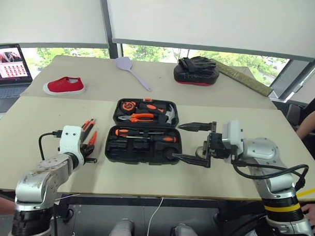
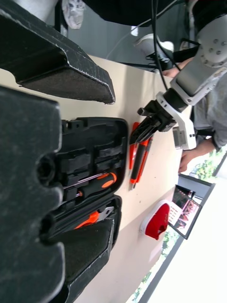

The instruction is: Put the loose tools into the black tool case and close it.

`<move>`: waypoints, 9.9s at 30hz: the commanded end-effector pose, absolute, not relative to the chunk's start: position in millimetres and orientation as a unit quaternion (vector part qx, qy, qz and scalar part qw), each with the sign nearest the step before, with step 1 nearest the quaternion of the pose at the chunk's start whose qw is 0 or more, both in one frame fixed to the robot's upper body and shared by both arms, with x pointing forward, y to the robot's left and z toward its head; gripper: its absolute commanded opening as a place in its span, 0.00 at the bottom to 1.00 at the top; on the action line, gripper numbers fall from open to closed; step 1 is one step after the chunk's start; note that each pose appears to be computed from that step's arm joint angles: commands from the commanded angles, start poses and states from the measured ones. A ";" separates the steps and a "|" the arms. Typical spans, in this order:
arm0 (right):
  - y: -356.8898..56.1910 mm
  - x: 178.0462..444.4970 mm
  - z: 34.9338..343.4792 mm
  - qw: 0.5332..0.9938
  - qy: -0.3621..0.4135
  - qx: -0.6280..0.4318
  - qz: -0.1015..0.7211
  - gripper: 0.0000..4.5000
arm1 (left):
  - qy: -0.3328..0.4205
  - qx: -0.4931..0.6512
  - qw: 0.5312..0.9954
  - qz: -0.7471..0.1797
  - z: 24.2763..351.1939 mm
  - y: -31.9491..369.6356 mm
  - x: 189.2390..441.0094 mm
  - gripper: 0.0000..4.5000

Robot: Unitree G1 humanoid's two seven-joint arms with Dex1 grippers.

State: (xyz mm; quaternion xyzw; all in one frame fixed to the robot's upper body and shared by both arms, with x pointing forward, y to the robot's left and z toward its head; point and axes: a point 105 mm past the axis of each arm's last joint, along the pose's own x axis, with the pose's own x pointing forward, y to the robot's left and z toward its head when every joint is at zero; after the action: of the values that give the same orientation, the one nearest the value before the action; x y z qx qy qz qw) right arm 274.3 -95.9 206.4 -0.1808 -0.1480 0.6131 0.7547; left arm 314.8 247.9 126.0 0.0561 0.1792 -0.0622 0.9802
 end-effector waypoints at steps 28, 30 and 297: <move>-89.2 278.0 212.6 0.766 -0.149 -0.177 0.600 1.00 | 0.149 0.451 0.687 -0.550 150.4 162.7 364.4 0.10; -89.4 277.4 212.0 0.769 -0.149 -0.175 0.596 1.00 | 0.154 0.454 0.675 -0.560 150.9 161.3 361.0 0.10; -72.0 321.3 126.2 0.729 0.243 -0.227 0.598 0.00 | -0.067 0.121 0.831 -0.538 137.5 176.1 250.9 1.00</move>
State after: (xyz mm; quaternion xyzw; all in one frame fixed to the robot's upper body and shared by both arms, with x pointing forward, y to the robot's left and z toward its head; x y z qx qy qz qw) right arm 317.0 -66.2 124.7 -0.2082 0.2379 0.6109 0.7258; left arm 252.8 174.2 125.8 0.1014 -0.0458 -0.5442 0.8316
